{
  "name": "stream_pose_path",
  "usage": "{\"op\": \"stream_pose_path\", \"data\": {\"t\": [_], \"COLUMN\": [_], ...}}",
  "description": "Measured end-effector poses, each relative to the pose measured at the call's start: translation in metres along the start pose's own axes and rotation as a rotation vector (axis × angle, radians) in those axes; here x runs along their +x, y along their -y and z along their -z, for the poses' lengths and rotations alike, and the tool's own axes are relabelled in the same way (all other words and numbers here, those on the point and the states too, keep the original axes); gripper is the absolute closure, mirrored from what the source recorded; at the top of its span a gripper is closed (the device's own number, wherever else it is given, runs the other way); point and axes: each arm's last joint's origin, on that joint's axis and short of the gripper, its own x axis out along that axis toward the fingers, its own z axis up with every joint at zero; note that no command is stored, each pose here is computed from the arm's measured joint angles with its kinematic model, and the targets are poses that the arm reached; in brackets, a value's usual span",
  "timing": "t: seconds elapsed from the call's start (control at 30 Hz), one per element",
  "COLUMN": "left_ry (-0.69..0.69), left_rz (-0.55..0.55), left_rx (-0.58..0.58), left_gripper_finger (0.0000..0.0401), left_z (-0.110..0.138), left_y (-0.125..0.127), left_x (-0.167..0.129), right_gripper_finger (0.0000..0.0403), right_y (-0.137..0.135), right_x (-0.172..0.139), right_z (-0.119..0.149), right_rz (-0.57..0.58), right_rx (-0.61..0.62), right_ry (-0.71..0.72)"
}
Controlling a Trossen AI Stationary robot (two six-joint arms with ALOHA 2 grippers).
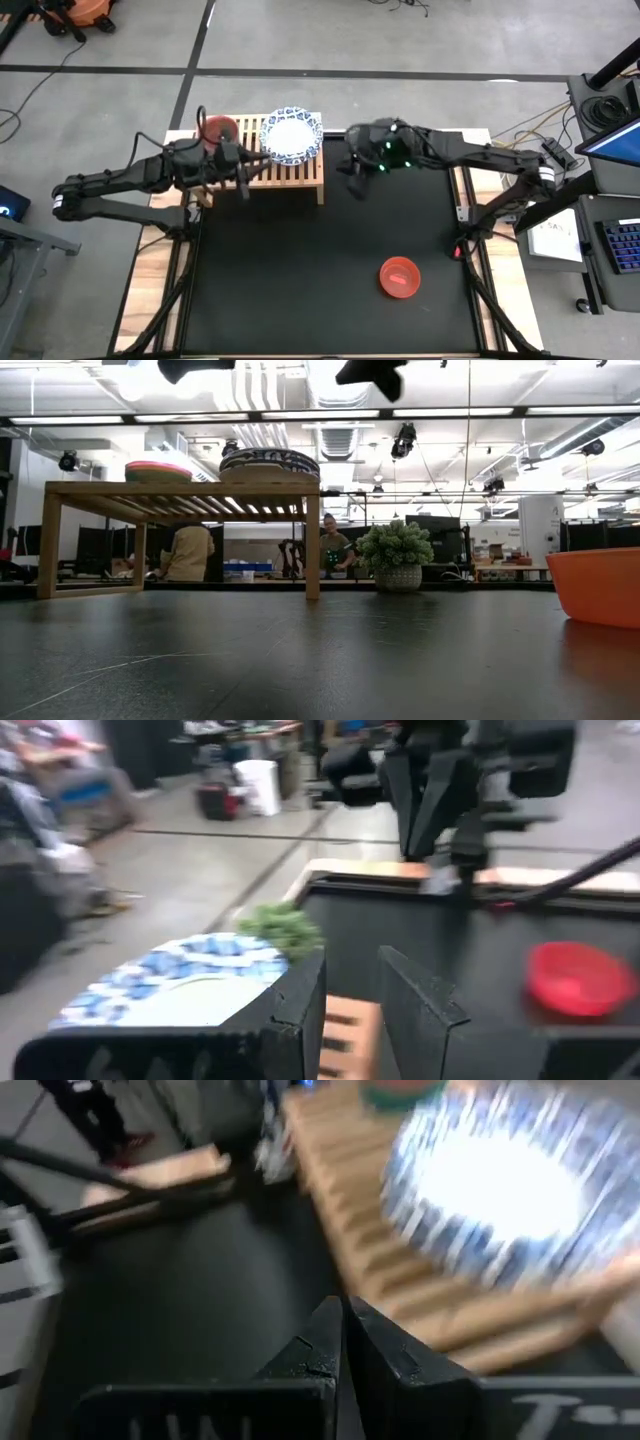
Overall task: Place and stack bowls onto a shelf
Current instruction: Stack the orange bowl on top of the pink bowl on the shelf
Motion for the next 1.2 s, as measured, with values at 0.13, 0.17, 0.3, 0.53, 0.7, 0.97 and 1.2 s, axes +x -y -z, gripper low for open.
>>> {"op": "stream_pose_path", "data": {"t": [0.13, 0.17, 0.3, 0.53, 0.7, 0.97, 1.2], "left_ry": [0.008, 0.016, 0.03, 0.049, 0.051, 0.112, 0.179], "left_rz": [0.12, 0.137, 0.176, 0.299, 0.491, 0.595, 0.639], "left_rx": [-0.075, -0.091, -0.132, -0.196, -0.192, -0.154, -0.181], "left_gripper_finger": [0.0326, 0.0326, 0.0326, 0.0326, 0.0326, 0.0326, 0.0326], "left_z": [-0.001, -0.002, -0.006, -0.01, -0.005, 0.025, 0.038], "left_y": [0.006, 0.008, 0.01, 0.022, 0.052, 0.1, 0.111], "left_x": [-0.001, -0.001, -0.003, -0.006, -0.013, -0.021, -0.025], "right_gripper_finger": [0.0394, 0.0394, 0.0394, 0.0394, 0.0394, 0.039, 0.0319], "right_y": [-0.022, -0.027, -0.054, -0.115, -0.146, -0.18, -0.201], "right_x": [-0.01, -0.011, -0.014, -0.006, 0.006, 0.031, 0.047], "right_z": [0.018, 0.022, 0.037, 0.06, 0.092, 0.142, 0.172], "right_rz": [-0.033, -0.044, -0.081, -0.123, -0.009, 0.222, 0.287], "right_rx": [0.216, 0.264, 0.404, 0.594, 0.673, 0.674, 0.668], "right_ry": [-0.176, -0.224, -0.361, -0.511, -0.71, -0.902, -0.997]}}
